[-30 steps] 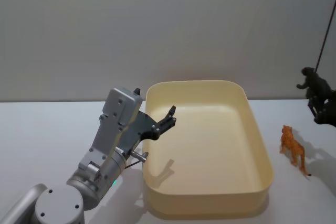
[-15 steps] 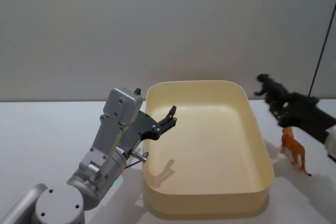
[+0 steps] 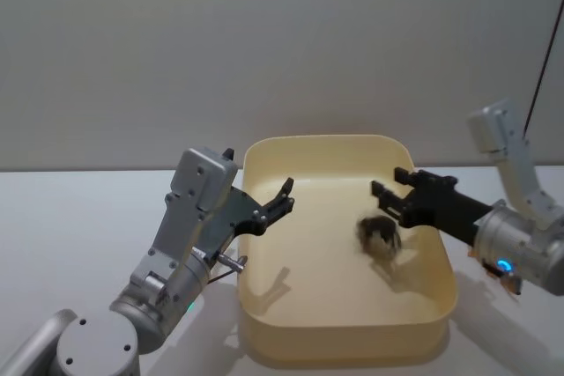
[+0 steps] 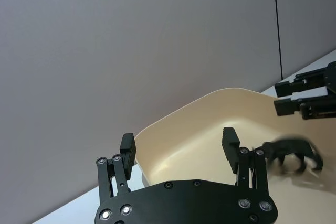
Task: Pick up the toy alternately with two hands and place it into the central storage box.
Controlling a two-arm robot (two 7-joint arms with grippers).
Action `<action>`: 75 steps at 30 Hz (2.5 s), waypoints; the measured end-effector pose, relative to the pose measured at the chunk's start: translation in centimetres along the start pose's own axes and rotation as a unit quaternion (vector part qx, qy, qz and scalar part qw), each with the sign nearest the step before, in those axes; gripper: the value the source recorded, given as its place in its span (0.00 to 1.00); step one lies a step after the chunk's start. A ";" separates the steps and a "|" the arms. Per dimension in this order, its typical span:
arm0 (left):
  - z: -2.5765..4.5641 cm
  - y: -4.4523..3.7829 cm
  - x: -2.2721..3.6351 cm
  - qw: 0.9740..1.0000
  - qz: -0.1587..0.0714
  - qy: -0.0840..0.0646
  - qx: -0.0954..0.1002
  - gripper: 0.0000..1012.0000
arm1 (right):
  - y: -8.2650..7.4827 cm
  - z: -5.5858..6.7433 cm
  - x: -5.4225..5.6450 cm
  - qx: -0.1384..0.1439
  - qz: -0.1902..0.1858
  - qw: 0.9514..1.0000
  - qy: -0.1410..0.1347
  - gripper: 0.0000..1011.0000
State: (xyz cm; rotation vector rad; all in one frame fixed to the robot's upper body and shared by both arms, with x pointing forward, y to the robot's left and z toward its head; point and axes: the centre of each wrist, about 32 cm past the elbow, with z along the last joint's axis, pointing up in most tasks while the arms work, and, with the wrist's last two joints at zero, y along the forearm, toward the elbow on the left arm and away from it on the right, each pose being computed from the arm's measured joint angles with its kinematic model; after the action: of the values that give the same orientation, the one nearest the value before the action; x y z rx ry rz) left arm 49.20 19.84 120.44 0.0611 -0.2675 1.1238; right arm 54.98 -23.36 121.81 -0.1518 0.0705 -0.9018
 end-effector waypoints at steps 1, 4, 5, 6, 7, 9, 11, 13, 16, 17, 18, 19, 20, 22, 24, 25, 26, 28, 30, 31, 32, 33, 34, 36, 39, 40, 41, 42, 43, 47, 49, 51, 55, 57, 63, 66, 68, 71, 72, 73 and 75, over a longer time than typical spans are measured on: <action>0.00 0.00 0.00 1.000 0.000 0.000 0.000 0.99 | 0.2 0.0 -0.1 -0.002 0.002 1.000 0.000 0.46; 0.00 0.00 0.00 1.000 0.000 0.000 0.000 0.99 | 0.7 0.0 -0.3 -0.006 0.007 1.000 0.001 0.58; 0.00 0.00 0.00 1.000 0.000 0.000 0.000 0.99 | 0.8 0.0 -0.3 -0.007 0.009 1.000 0.001 0.58; 0.00 0.00 0.00 1.000 0.000 0.000 0.000 0.99 | 0.9 0.0 -0.3 -0.008 0.010 1.000 0.001 0.62; 0.00 0.00 0.00 1.000 0.000 0.000 0.000 0.99 | 1.1 0.0 -0.4 -0.009 0.012 1.000 0.002 0.69; 0.00 0.00 0.00 1.000 0.000 0.000 0.000 0.99 | 1.3 0.0 -0.5 -0.010 0.014 1.000 0.002 0.70; 0.00 0.00 0.00 1.000 0.000 0.000 0.000 0.99 | 1.5 0.0 -0.6 -0.012 0.016 1.000 0.003 0.78; 0.00 0.00 0.00 1.000 0.000 0.000 0.000 0.99 | 1.5 0.0 -0.6 -0.012 0.017 1.000 0.003 0.83; 0.00 0.00 0.00 1.000 0.000 0.000 0.000 0.99 | 1.5 0.1 -0.5 -0.012 0.015 1.000 0.002 0.90; 0.00 0.00 0.00 1.000 0.000 0.000 0.000 0.99 | 1.4 0.1 -0.5 -0.011 0.014 1.000 0.002 0.95; 0.00 0.00 0.00 1.000 0.000 0.000 0.000 0.99 | 1.4 0.1 -0.4 -0.010 0.012 1.000 0.002 0.95; 0.00 0.00 0.00 1.000 0.000 0.000 0.000 0.99 | 1.2 0.2 -0.3 -0.007 0.007 1.000 0.002 0.99; 0.00 0.00 0.00 1.000 0.000 0.000 0.000 0.99 | 1.0 0.3 -0.3 -0.006 0.004 1.000 0.002 0.99; 0.00 0.00 0.00 1.000 0.000 0.000 0.000 0.99 | 0.6 0.4 0.0 0.000 -0.005 1.000 0.003 0.99; 0.00 0.00 0.00 1.000 0.000 0.000 0.000 0.99 | 0.0 0.5 0.3 0.005 -0.016 1.000 0.003 0.99; 0.00 0.00 0.00 1.000 0.000 0.000 0.000 0.99 | -0.2 0.6 0.4 0.007 -0.021 1.000 0.004 0.99; 0.00 0.00 0.00 1.000 0.000 0.000 0.000 0.99 | -0.5 0.6 0.5 0.009 -0.026 1.000 0.004 0.99; 0.00 0.00 0.00 1.000 0.000 0.000 0.000 0.99 | -1.3 0.7 0.9 0.013 -0.038 0.999 0.005 0.99; 0.00 0.00 0.00 1.000 0.000 0.000 0.000 0.99 | -1.8 0.8 1.1 0.016 -0.048 0.999 0.006 0.99; 0.00 0.00 0.00 1.000 0.000 0.000 0.000 0.99 | -2.5 0.8 1.3 0.017 -0.058 0.998 0.007 0.99; 0.00 0.00 0.00 1.000 0.000 0.000 0.000 0.99 | -2.9 0.8 1.4 0.018 -0.064 0.998 0.008 0.99; 0.00 0.00 0.00 1.000 0.000 0.000 0.000 0.99 | -3.2 0.7 1.5 0.018 -0.068 0.997 0.009 0.99; 0.00 0.00 0.00 1.000 0.000 0.000 0.000 0.99 | -3.9 0.7 1.6 0.018 -0.077 0.997 0.009 0.99; 0.00 0.00 0.00 1.000 0.000 0.000 0.000 0.99 | -5.0 0.6 1.8 0.018 -0.088 0.996 0.010 0.99; 0.00 0.00 0.00 1.000 0.000 0.000 0.000 0.99 | -6.2 0.3 1.8 0.016 -0.102 0.995 0.011 0.99; 0.00 0.00 0.00 1.000 0.000 0.000 0.000 0.99 | -6.5 0.2 1.8 0.014 -0.105 0.994 0.011 0.99; 0.00 0.00 0.00 1.000 0.000 0.000 0.000 0.99 | -6.8 0.1 1.8 0.012 -0.107 0.994 0.011 0.99; 0.00 0.00 0.00 1.000 0.000 0.000 0.000 0.99 | -7.1 0.0 1.8 0.011 -0.110 0.994 0.012 0.99; 0.00 0.00 0.00 1.000 0.000 0.000 0.000 0.99 | -7.3 -0.1 1.8 0.009 -0.112 0.994 0.013 0.99; 0.00 0.00 0.00 1.000 0.000 0.000 0.000 0.99 | -8.6 -0.7 1.6 -0.004 -0.121 0.992 0.017 0.99; 0.00 0.00 0.00 1.000 0.000 0.000 0.000 0.99 | -9.5 -1.3 1.4 -0.016 -0.127 0.992 0.020 0.99; 0.00 0.00 0.00 1.000 0.000 0.000 0.000 0.99 | -9.9 -1.6 1.3 -0.022 -0.130 0.991 0.023 0.99; 0.00 0.00 0.00 1.000 0.000 0.000 0.000 0.99 | -11.1 -2.6 1.1 -0.042 -0.141 0.989 0.028 0.99; 0.00 0.00 0.00 1.000 0.000 0.000 0.000 0.99 | -11.4 -2.9 1.1 -0.048 -0.146 0.988 0.029 0.99; 0.00 0.00 0.00 1.000 0.000 0.000 0.000 0.99 | -12.2 -4.1 1.0 -0.069 -0.162 0.984 0.033 0.99; 0.00 0.00 0.00 1.000 0.000 0.000 0.000 0.99 | -12.3 -4.6 1.1 -0.076 -0.166 0.983 0.034 0.99; 0.00 0.00 0.00 1.000 0.000 0.000 0.000 0.99 | -12.2 -4.9 1.2 -0.080 -0.168 0.982 0.034 0.99; 0.00 0.00 0.00 1.000 0.000 0.000 0.000 0.99 | -12.0 -5.1 1.2 -0.083 -0.169 0.982 0.034 0.99; 0.00 0.00 0.00 1.000 0.000 0.000 0.000 0.99 | -11.9 -5.1 1.2 -0.083 -0.168 0.982 0.034 0.99; 0.00 0.00 0.00 1.000 0.000 0.000 0.000 0.99 | -11.7 -5.2 1.3 -0.084 -0.167 0.982 0.034 0.99; 0.00 0.00 0.00 1.000 0.000 0.000 0.000 0.99 | -11.4 -5.3 1.3 -0.084 -0.165 0.982 0.034 0.99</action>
State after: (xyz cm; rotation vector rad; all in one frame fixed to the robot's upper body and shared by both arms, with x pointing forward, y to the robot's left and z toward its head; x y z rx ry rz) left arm 49.20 19.84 120.44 0.0611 -0.2675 1.1238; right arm 46.32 -31.87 118.44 -0.2965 0.1888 -1.2337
